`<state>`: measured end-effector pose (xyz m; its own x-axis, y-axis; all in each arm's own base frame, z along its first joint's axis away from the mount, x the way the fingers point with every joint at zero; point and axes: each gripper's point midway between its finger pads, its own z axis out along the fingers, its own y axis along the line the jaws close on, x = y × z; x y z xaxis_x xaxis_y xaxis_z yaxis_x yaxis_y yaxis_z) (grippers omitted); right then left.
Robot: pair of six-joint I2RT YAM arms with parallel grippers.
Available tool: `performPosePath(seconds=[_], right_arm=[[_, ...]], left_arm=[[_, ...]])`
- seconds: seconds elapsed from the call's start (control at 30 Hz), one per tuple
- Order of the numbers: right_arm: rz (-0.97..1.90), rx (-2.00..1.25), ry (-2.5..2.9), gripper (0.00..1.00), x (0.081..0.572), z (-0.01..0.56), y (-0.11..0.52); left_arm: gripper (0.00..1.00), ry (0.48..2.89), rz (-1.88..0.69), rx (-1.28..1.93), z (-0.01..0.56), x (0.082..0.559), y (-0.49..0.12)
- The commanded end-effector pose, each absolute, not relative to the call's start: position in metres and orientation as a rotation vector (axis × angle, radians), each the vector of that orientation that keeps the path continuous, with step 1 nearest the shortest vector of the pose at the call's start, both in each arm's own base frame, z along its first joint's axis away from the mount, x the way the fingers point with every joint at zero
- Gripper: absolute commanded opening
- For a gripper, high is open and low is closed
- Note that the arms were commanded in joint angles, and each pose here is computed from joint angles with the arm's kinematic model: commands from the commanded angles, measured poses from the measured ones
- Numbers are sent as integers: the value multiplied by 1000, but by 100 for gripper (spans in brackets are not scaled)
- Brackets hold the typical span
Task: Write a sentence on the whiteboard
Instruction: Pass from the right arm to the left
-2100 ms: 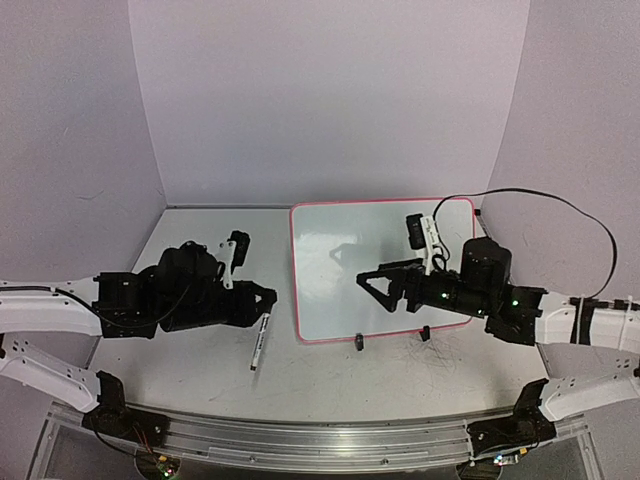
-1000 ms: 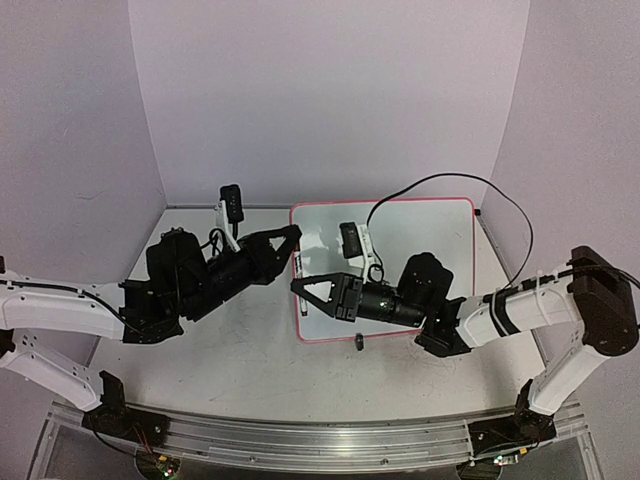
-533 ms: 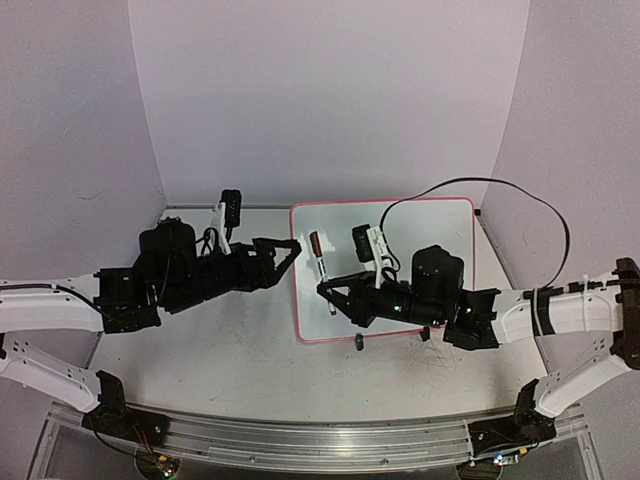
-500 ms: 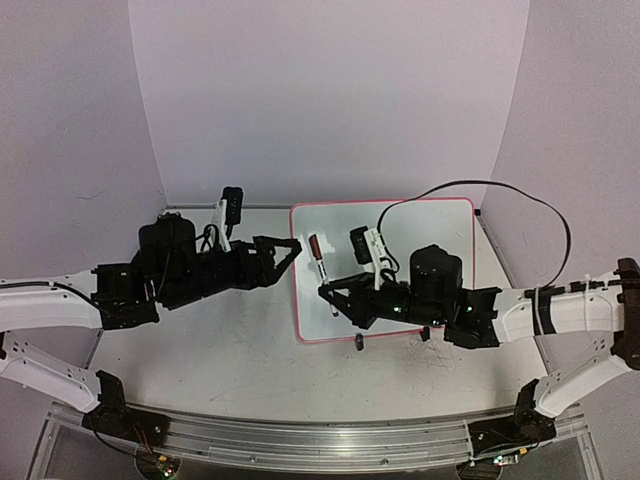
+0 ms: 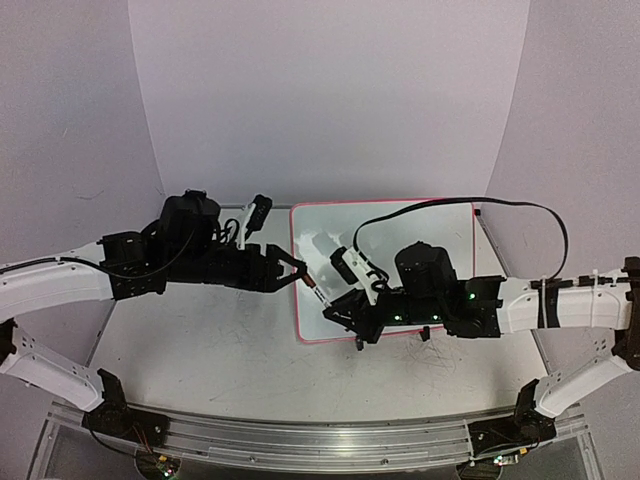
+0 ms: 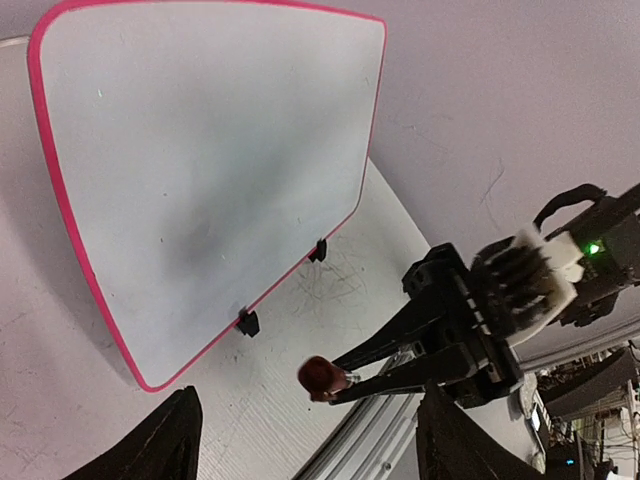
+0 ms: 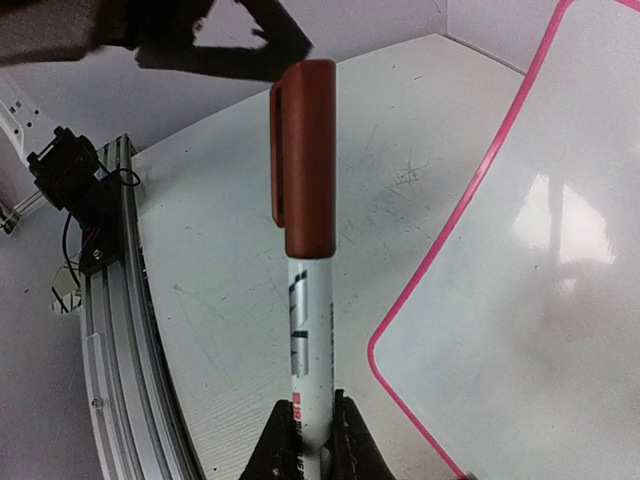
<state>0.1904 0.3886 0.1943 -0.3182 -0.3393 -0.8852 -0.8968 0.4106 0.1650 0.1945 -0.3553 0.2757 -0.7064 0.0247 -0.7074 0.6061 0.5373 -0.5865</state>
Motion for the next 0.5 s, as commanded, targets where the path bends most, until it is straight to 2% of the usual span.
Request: performPosePath(seconds=[0.0,0.17,0.27,0.47], right_arm=[[907,-1122,1737,0,179,229,400],[931,-1151,1731,0,171,229,404],[912,-1198,1712,0,168,224,404],[891,-1223,1719,0,166,218,401]], left_arm=[[74,2162,-1300,643,279,175,-373],[66,2177,-1345,671,272,170,-380],[52,2179,-1348,666,272,171,-381],[36,2188,-1376,676,269,170,-384]])
